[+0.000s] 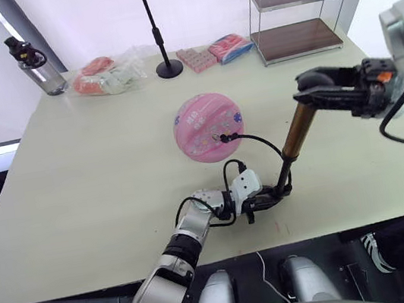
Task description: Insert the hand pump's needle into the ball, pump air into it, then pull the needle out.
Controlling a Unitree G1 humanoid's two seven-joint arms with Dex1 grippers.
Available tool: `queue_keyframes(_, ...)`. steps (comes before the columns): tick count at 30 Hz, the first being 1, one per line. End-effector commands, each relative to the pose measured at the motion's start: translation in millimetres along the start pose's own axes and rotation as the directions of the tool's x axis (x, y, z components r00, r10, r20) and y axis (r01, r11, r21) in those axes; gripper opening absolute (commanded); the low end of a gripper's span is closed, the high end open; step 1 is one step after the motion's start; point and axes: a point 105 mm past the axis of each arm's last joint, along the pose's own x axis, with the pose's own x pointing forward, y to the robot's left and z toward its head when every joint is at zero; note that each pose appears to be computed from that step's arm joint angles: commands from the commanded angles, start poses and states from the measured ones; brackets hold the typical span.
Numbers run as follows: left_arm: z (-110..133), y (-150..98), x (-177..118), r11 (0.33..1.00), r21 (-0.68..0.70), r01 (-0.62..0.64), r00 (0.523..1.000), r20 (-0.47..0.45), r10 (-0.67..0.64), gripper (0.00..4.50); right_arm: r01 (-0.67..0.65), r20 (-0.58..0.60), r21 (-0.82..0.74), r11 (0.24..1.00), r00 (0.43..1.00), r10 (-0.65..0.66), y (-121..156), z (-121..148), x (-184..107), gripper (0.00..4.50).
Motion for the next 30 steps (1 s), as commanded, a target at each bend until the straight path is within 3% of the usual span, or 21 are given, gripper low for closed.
queue_keyframes(1, -47.6, -23.1, -3.0, 0.993, -0.114, 0.038, 0.988, -0.144, -0.055, 1.09, -0.001, -0.052, 0.01, 1.0, 0.999, 0.002, 5.8, -21.3, 6.0, 1.88)
queue_keyframes(6, -48.4, -20.9, -1.8, 0.995, -0.1, 0.026, 0.987, -0.152, -0.041, 1.09, -0.001, -0.1, 0.037, 0.999, 0.995, 0.005, 11.8, -55.9, 16.4, 1.88)
queue_keyframes(12, -50.3, -20.9, 2.2, 0.996, -0.089, 0.027, 0.985, -0.166, -0.042, 1.09, 0.066, -0.218, 0.039, 0.997, 0.974, -0.056, 7.2, -124.4, 19.7, 1.88)
queue_keyframes(18, -53.1, -20.5, 7.2, 0.995, -0.101, 0.017, 0.983, -0.179, -0.034, 1.09, 0.086, -0.247, 0.009, 0.996, 0.966, -0.081, 7.5, -155.0, 19.2, 1.88)
queue_keyframes(22, -55.4, -20.0, 8.9, 0.994, -0.106, 0.01, 0.981, -0.193, -0.031, 1.09, 0.074, -0.185, -0.018, 0.997, 0.98, -0.076, 7.0, -137.2, 20.8, 1.88)
queue_keyframes(30, -60.8, -23.5, 9.7, 0.991, -0.13, 0.028, 0.974, -0.22, -0.056, 1.09, 0.055, -0.062, -0.129, 0.99, 0.996, -0.063, -1.1, -50.9, 10.7, 1.88)
